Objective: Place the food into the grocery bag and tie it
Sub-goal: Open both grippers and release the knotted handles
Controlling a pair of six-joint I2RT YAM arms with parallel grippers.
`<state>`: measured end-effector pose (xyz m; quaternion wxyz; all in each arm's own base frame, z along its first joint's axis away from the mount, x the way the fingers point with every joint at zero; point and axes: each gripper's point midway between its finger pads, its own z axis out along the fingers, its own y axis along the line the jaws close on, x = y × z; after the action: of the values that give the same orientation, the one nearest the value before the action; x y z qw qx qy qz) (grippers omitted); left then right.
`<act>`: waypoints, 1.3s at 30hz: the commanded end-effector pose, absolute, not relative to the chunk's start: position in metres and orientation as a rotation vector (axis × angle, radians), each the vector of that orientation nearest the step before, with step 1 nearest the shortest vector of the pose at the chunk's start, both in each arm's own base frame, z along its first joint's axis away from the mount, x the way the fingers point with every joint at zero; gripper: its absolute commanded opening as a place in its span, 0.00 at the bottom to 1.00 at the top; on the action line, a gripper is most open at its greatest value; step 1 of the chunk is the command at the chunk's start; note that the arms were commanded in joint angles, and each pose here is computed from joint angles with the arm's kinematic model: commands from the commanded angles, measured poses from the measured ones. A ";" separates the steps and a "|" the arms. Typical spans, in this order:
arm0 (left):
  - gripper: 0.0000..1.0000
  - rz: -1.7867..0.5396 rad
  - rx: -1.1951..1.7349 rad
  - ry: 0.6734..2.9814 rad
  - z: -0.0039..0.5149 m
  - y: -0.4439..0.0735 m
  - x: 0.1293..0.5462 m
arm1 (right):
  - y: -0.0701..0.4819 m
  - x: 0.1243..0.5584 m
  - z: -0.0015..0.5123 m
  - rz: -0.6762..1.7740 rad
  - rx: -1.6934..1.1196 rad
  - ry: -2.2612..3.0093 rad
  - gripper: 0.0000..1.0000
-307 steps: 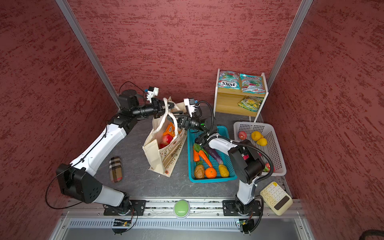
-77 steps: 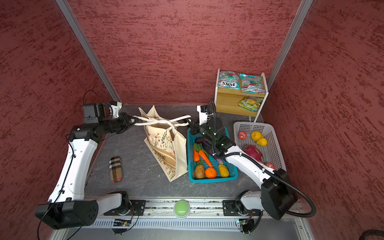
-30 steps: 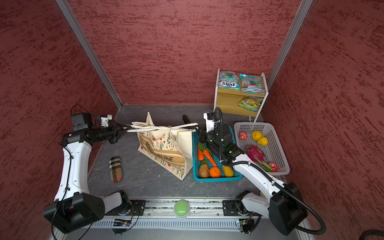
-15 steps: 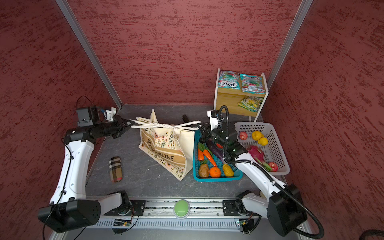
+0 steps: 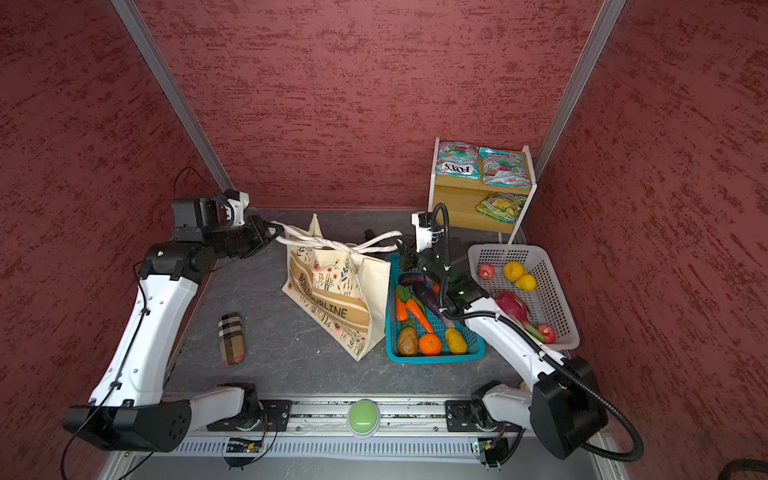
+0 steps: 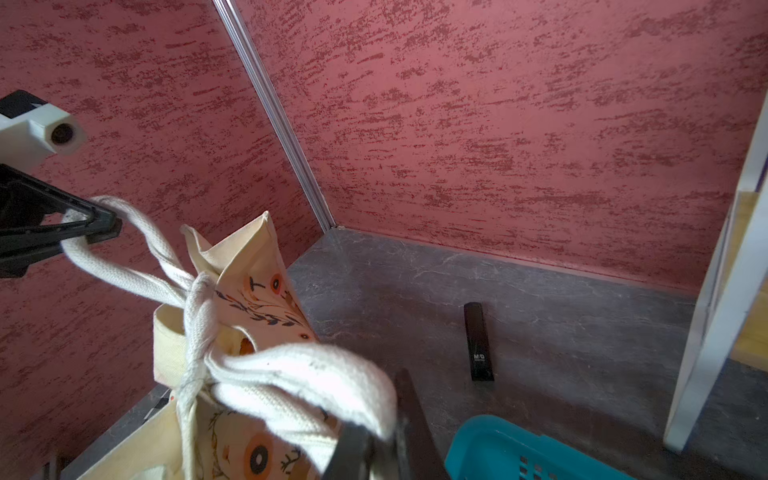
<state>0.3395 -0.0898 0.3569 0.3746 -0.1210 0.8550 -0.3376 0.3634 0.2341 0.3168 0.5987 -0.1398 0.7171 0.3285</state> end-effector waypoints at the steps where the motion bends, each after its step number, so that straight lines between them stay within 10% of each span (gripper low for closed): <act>1: 0.01 -0.845 -0.240 2.157 0.368 -0.093 0.339 | 0.246 0.362 0.342 0.745 -0.367 1.579 0.00; 39: 0.15 -0.822 -0.228 2.185 0.373 -0.084 0.353 | 0.291 0.329 0.378 0.834 -0.604 1.427 0.08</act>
<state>0.3626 -0.0930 0.3725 0.3816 -0.0880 0.8556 -0.3384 0.3411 0.2869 0.3582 0.6206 -0.2452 0.6544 0.3557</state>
